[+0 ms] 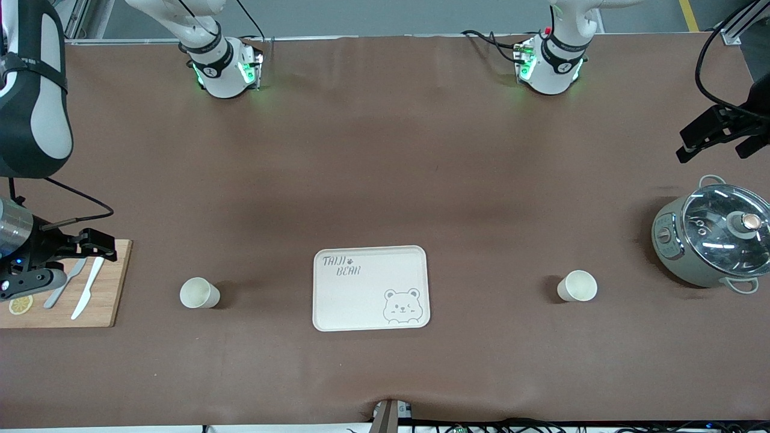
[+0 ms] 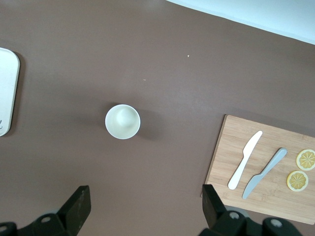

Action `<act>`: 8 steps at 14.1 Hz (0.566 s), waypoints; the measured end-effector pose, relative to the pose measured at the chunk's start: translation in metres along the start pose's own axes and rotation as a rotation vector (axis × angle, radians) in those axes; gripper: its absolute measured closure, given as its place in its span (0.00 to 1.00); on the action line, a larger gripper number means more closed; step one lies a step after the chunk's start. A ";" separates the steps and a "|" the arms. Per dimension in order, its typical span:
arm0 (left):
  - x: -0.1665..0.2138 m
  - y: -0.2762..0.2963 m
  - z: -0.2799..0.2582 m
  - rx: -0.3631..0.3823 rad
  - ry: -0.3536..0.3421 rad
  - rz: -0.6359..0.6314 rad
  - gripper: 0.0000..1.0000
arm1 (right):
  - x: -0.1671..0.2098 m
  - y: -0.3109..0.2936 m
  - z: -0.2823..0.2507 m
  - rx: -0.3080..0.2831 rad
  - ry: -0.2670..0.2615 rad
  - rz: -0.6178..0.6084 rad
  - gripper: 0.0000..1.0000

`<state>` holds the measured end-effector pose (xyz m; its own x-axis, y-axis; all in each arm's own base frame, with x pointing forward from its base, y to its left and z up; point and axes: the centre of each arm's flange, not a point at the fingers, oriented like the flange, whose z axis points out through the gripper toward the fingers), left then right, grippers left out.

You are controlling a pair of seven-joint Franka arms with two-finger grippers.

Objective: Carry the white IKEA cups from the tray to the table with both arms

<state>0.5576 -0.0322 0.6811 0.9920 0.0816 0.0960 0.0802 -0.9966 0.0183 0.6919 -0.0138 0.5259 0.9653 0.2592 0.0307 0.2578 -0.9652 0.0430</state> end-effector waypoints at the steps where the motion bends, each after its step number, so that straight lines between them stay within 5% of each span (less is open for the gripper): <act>1: 0.001 -0.001 0.003 0.001 -0.007 -0.001 0.00 | 0.000 -0.001 0.000 0.023 0.004 0.037 0.00; 4: 0.004 -0.002 0.009 0.002 -0.017 -0.004 0.00 | -0.005 -0.006 -0.004 0.076 -0.022 0.192 0.00; 8: 0.005 -0.003 0.009 0.002 -0.018 -0.006 0.00 | -0.049 -0.021 -0.077 0.064 -0.072 0.217 0.00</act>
<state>0.5631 -0.0290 0.6723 0.9931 0.0873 0.0779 0.0863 -0.9961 0.0167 0.6358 -0.0033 0.6003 0.9982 0.0447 -0.0395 0.0439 -0.9988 -0.0201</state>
